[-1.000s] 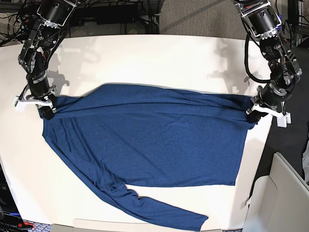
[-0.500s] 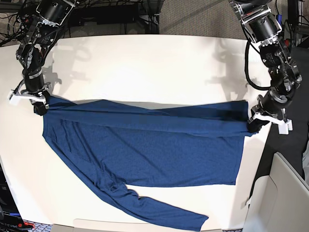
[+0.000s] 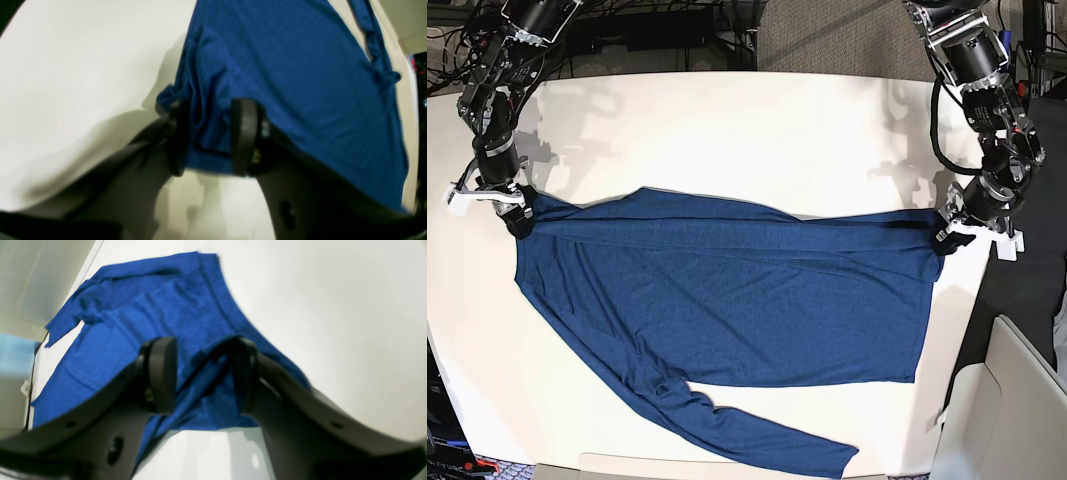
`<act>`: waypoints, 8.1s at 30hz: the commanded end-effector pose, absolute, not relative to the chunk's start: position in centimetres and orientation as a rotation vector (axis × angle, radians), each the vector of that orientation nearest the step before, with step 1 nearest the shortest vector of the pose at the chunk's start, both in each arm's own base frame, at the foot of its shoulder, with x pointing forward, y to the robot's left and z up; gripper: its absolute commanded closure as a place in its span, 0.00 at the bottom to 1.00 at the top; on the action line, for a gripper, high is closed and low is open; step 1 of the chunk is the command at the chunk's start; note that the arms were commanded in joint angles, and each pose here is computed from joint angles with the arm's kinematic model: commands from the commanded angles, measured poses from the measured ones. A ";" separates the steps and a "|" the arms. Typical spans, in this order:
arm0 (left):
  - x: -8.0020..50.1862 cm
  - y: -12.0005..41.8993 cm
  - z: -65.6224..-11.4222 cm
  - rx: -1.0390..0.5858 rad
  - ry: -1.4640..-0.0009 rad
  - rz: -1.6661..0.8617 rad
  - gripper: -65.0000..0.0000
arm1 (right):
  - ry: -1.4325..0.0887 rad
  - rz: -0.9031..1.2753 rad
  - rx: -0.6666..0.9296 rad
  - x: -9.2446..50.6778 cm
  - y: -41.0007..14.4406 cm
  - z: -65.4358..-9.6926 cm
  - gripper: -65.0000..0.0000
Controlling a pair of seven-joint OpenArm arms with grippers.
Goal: Fold the T-shirt properly
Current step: 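Lift the shirt with both grippers and drag it toward the arms, then pull the shoulder corners apart with both grippers to stretch the shirt, then release the shirt and raise both grippers, then move both grippers to the shirt's side edges near the hem, then grasp the side edges and fold them toward the shirt's middle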
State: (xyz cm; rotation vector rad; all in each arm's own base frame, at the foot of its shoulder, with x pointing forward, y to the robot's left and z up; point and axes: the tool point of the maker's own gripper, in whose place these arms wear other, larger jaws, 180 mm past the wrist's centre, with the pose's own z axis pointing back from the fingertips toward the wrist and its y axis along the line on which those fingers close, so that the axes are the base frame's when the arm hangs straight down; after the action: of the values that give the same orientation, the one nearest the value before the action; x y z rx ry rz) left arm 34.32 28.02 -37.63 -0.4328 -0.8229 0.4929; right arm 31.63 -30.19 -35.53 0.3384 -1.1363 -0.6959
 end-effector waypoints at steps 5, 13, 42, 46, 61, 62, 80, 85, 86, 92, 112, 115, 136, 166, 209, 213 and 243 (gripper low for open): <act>34.2 29.1 -34.4 -0.389 -0.889 0.422 0.61 | -1.197 -0.647 0.314 31.1 -30.7 -33.4 0.58; 33.3 28.6 -35.4 -0.390 -0.859 0.421 0.61 | -1.193 -0.632 0.277 30.2 -31.5 -33.2 0.58; 34.7 26.2 -40.0 -0.512 -0.733 0.517 0.88 | -1.187 -0.665 0.186 28.9 -36.0 -33.1 0.58; 34.6 26.2 -40.1 -0.511 -0.728 0.519 0.99 | -1.169 -0.687 0.195 29.2 -36.3 -34.0 0.58; 34.4 26.2 -40.3 -0.508 -0.723 0.519 0.99 | -1.039 -0.627 0.252 32.1 -31.9 -37.2 0.58; 34.4 26.2 -40.3 -0.508 -0.723 0.519 0.99 | -1.034 -0.623 0.255 32.1 -31.7 -37.3 0.58; 32.3 27.5 -39.8 -0.454 -0.674 0.458 0.99 | -0.986 -0.594 0.239 29.6 -32.3 -36.3 0.99; 31.2 27.1 -38.8 -0.433 -0.656 0.399 0.99 | -0.980 -0.574 0.225 28.6 -32.1 -36.2 0.99; 31.2 27.0 -38.4 -0.429 -0.658 0.386 0.99 | -0.977 -0.568 0.220 28.3 -32.1 -36.1 0.99; 28.9 26.8 -37.8 -0.378 -0.656 0.326 0.99 | -0.980 -0.481 0.219 26.8 -31.0 -35.6 0.99; 21.4 29.0 -39.8 -0.252 -0.521 0.271 0.99 | -0.894 -0.552 0.143 19.6 -33.8 -36.9 0.99; 21.4 29.1 -39.8 -0.250 -0.515 0.268 0.99 | -0.898 -0.546 0.136 19.5 -33.9 -36.6 0.99; 20.9 28.7 -39.3 -0.239 -0.520 0.247 0.85 | -0.906 -0.634 0.135 18.2 -34.1 -37.2 0.63; 38.1 28.8 -30.4 -0.386 -0.895 0.306 0.73 | -1.131 -0.255 -0.027 29.9 -33.1 -28.1 0.64; 46.9 24.6 -40.7 -0.266 -0.981 0.325 0.74 | -1.176 -0.234 0.067 39.2 -32.8 -27.2 0.64; 46.0 24.7 -41.6 -0.263 -0.963 0.323 0.91 | -1.188 -0.230 0.054 39.6 -33.4 -26.5 0.64; 43.4 23.4 -34.6 -0.238 -1.103 0.107 1.00 | -0.923 -0.005 -0.073 50.4 -27.2 -32.5 0.63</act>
State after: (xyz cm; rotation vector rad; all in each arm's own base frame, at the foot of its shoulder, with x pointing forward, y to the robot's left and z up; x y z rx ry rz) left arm 42.00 22.61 -37.22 -0.2418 -1.0234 0.1089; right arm 48.71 -26.56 -35.50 -0.0563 -0.8459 -0.0114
